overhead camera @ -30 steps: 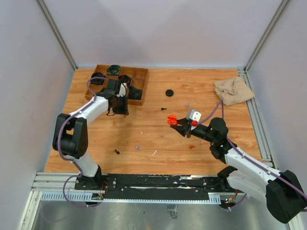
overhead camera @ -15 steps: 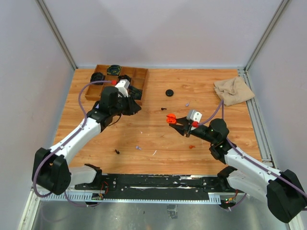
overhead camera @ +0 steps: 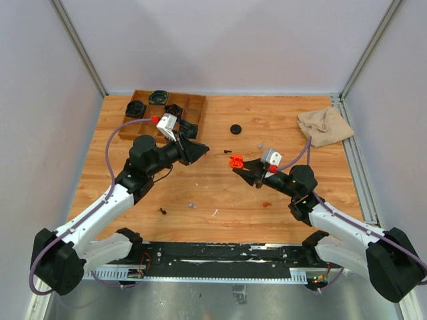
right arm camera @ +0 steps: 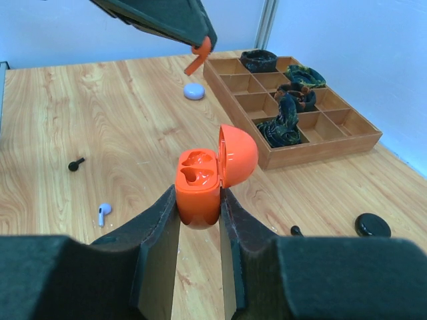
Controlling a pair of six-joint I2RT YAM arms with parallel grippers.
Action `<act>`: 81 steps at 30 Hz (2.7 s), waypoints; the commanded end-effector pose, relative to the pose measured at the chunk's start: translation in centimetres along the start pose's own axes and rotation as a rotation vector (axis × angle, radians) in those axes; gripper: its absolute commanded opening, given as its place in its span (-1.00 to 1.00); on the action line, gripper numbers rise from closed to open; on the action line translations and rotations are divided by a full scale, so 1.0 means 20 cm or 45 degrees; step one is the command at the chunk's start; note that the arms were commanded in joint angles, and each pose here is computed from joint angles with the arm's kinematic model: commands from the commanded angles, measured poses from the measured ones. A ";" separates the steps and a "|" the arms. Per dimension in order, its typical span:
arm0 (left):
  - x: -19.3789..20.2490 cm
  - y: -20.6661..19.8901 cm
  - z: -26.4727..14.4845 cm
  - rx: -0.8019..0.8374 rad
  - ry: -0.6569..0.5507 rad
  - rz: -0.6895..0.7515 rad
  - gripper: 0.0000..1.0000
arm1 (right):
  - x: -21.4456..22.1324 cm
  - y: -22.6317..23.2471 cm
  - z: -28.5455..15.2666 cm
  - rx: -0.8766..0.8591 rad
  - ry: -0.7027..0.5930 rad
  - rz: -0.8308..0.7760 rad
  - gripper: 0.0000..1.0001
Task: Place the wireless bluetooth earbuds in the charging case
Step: Place the earbud in the charging case.
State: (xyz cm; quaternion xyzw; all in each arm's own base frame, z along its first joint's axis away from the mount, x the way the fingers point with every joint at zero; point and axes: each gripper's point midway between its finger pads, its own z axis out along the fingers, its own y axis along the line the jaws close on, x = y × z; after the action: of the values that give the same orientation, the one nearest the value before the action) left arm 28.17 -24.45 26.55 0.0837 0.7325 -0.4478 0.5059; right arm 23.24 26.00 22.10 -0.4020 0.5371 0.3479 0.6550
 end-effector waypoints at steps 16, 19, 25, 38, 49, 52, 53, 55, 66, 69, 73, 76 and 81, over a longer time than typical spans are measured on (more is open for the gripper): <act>-0.14 -0.49 -0.04 0.424 -0.261 -0.047 -0.64 | -0.26 -0.03 0.08 0.059 -0.282 0.089 -0.99; -0.14 -0.51 -0.03 0.436 -0.266 -0.047 -0.64 | -0.28 -0.03 0.08 0.057 -0.303 0.097 -0.98; -0.11 -0.54 0.00 0.455 -0.277 -0.066 -0.65 | -0.30 -0.01 0.09 0.039 -0.320 0.103 -0.98; -0.05 -0.56 0.08 0.458 -0.272 -0.062 -0.67 | -0.33 0.02 0.10 0.004 -0.345 0.095 -0.98; -0.01 -0.55 0.11 0.453 -0.245 -0.055 -0.67 | -0.34 0.03 0.09 -0.002 -0.354 0.086 -0.99; 0.01 -0.54 0.11 0.443 -0.244 -0.046 -0.67 | -0.35 0.03 0.09 -0.001 -0.360 0.083 -0.98; 0.01 -0.54 0.11 0.438 -0.245 -0.046 -0.67 | -0.35 0.03 0.09 -0.002 -0.362 0.082 -0.98; 0.01 -0.53 0.11 0.437 -0.244 -0.043 -0.67 | -0.35 0.03 0.09 0.000 -0.366 0.080 -0.99; 0.02 -0.51 0.08 0.418 -0.262 -0.034 -0.67 | -0.36 0.03 0.08 0.004 -0.372 0.073 -0.99; 0.03 -0.51 0.08 0.417 -0.256 -0.034 -0.67 | -0.36 0.02 0.08 0.010 -0.376 0.069 -0.99; 0.04 -0.51 0.09 0.423 -0.242 -0.033 -0.61 | -0.36 0.02 0.08 0.010 -0.374 0.066 -0.99; 0.05 -0.50 0.08 0.421 -0.238 -0.034 -0.50 | -0.36 0.02 0.08 0.009 -0.376 0.062 -0.99; 0.07 -0.50 0.08 0.423 -0.223 -0.025 -0.37 | -0.36 0.02 0.08 0.010 -0.380 0.056 -0.99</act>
State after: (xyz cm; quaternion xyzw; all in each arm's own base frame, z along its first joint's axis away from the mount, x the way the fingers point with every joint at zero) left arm 23.52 -32.00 31.02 0.1053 0.6092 -0.5737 0.5372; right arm 22.99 27.47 26.51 -0.3308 0.4900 0.4129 0.6928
